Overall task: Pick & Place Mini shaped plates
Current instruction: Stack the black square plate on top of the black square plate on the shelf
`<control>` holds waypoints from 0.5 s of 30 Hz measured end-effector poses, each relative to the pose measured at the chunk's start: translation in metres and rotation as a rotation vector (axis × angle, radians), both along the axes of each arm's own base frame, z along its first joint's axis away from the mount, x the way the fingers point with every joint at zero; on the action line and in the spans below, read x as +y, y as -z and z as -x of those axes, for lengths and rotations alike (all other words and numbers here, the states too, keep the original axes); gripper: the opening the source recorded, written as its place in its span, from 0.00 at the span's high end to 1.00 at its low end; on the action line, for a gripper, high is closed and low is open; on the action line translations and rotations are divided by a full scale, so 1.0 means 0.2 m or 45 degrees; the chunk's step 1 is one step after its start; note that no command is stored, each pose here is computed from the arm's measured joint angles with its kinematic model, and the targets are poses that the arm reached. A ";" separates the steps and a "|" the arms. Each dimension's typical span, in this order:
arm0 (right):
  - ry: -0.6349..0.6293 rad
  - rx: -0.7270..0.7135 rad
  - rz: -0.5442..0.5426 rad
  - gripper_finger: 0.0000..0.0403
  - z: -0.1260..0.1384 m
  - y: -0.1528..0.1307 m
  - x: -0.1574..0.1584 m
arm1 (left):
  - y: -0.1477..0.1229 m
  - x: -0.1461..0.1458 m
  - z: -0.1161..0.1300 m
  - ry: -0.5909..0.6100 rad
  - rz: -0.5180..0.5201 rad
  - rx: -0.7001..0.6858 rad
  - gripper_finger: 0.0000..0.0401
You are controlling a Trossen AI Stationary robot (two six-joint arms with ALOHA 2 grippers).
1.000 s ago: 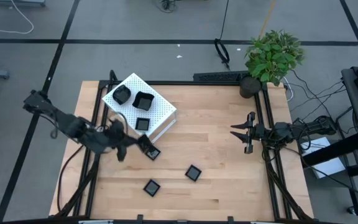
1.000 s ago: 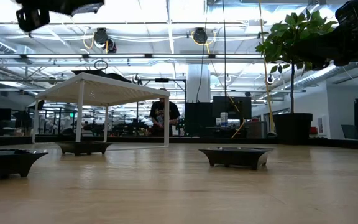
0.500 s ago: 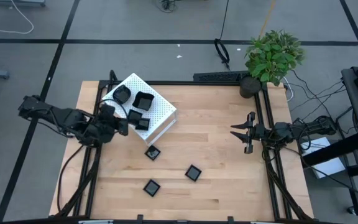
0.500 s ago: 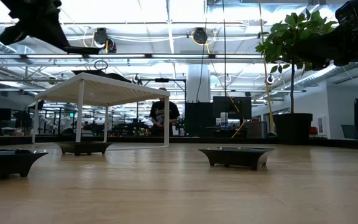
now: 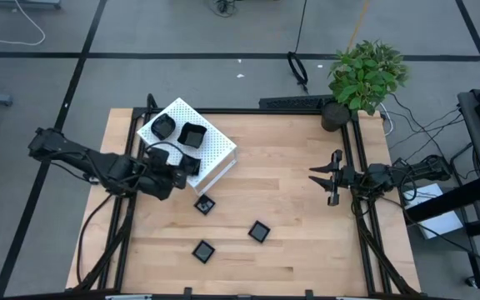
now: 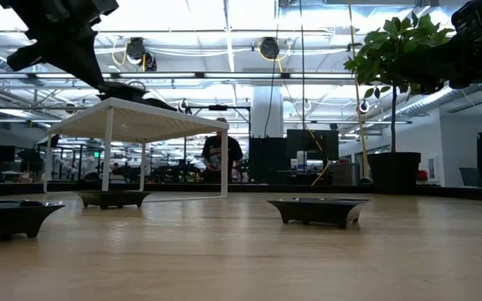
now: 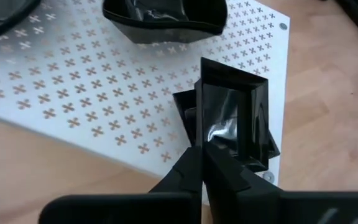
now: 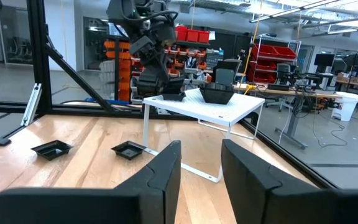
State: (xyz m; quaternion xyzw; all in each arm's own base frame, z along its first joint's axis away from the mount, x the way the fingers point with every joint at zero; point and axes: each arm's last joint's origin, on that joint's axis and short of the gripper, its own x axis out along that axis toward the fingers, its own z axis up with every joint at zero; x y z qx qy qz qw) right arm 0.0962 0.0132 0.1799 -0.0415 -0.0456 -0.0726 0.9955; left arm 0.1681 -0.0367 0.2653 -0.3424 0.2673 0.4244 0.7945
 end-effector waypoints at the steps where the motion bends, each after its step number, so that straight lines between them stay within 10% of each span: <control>1: 0.000 0.000 0.000 0.75 0.00 0.00 0.00 | 0.00 0.00 -0.01 0.000 0.000 0.001 0.99; 15: 0.000 0.000 0.000 0.75 0.00 0.00 0.00 | 0.00 0.00 -0.01 0.064 -0.049 0.030 0.78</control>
